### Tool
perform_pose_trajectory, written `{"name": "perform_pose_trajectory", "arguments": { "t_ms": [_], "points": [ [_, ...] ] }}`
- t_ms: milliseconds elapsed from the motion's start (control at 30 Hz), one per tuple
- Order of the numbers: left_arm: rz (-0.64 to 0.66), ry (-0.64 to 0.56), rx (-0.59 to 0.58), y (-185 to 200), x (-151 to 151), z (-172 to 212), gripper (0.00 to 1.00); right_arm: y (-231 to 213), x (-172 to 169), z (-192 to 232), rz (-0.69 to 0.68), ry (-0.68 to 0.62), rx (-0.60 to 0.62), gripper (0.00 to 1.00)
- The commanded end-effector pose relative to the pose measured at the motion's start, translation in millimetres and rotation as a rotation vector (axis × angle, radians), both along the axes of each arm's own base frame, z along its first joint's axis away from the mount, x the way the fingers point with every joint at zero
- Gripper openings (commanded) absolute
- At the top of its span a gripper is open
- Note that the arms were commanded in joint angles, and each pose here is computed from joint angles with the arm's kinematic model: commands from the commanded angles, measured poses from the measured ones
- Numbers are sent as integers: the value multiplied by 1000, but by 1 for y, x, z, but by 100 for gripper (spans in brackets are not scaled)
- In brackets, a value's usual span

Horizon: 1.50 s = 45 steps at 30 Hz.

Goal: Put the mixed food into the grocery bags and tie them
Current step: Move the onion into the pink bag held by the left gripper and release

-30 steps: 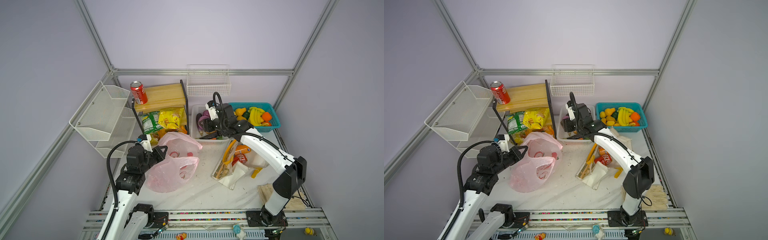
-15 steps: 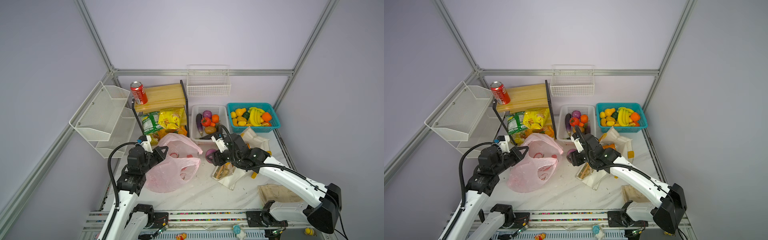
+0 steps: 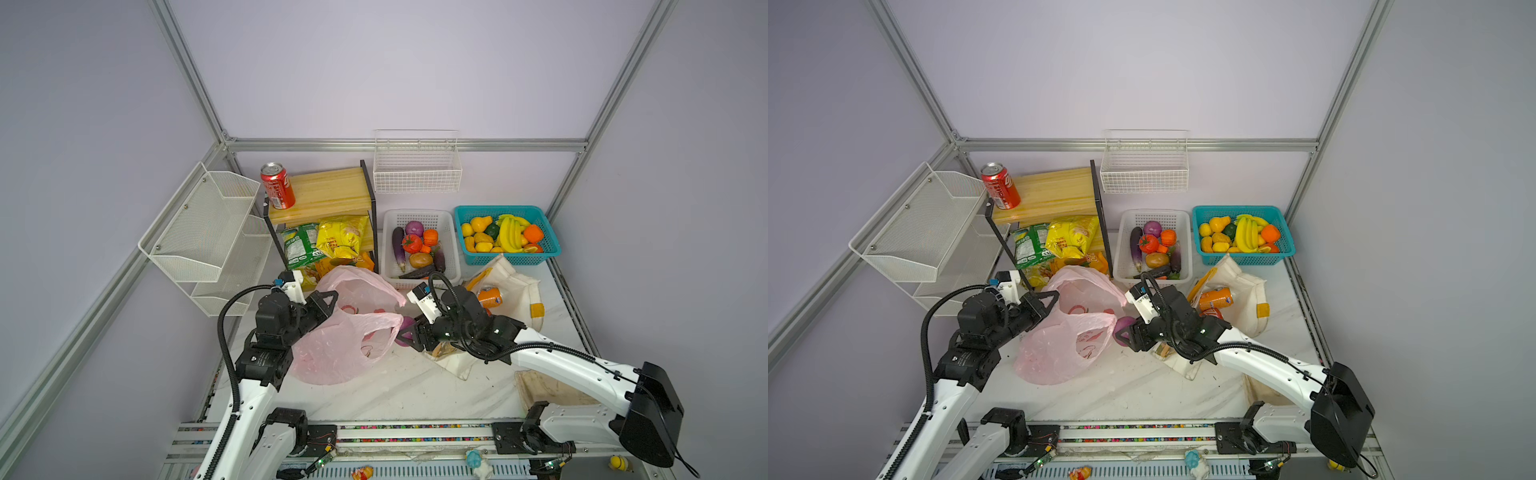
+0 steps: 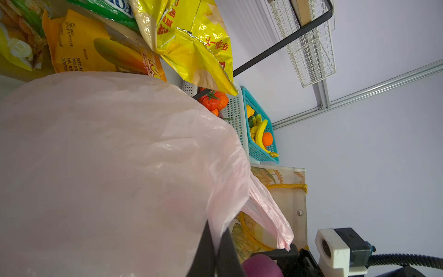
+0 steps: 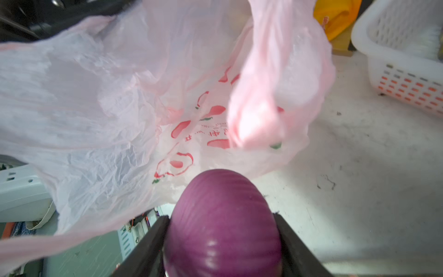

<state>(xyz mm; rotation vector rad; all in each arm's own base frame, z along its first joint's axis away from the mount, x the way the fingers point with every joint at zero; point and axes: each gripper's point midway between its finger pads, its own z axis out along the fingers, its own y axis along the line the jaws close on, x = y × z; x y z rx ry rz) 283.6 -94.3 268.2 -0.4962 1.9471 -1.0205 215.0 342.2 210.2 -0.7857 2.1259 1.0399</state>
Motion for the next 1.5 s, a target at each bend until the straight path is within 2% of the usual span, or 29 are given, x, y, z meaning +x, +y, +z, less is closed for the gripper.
{"name": "perform_pose_trajectory", "arguments": {
  "t_ms": [0, 233, 433, 633, 800, 1000, 1233, 1467],
  "points": [
    [-32, -9, -19, -5, 0, -7, 0, 22, 28, 35, -66, -102, 138, 45],
    [-101, -24, -37, -16, -3, -5, 0, 50, 68, 40, -209, -139, 242, 45],
    [-174, -33, -58, -27, -5, -5, 0, 77, 95, 1, -298, -55, 162, 48],
    [-230, -26, -112, -37, -4, -11, 0, 114, 84, -38, -206, 63, 149, 51],
    [-235, -30, -117, -38, -2, -14, 0, 131, 64, -48, -66, 122, 186, 57],
    [-240, -45, -117, -39, 0, -11, 0, 134, 58, -76, -34, 179, 102, 65],
    [-230, -39, -110, -38, 1, -16, 0, 136, 42, -44, 94, 156, 161, 75],
    [-211, -49, -93, -33, 2, -15, 0, 119, 32, -10, 146, 131, 212, 78]
  ]
}}
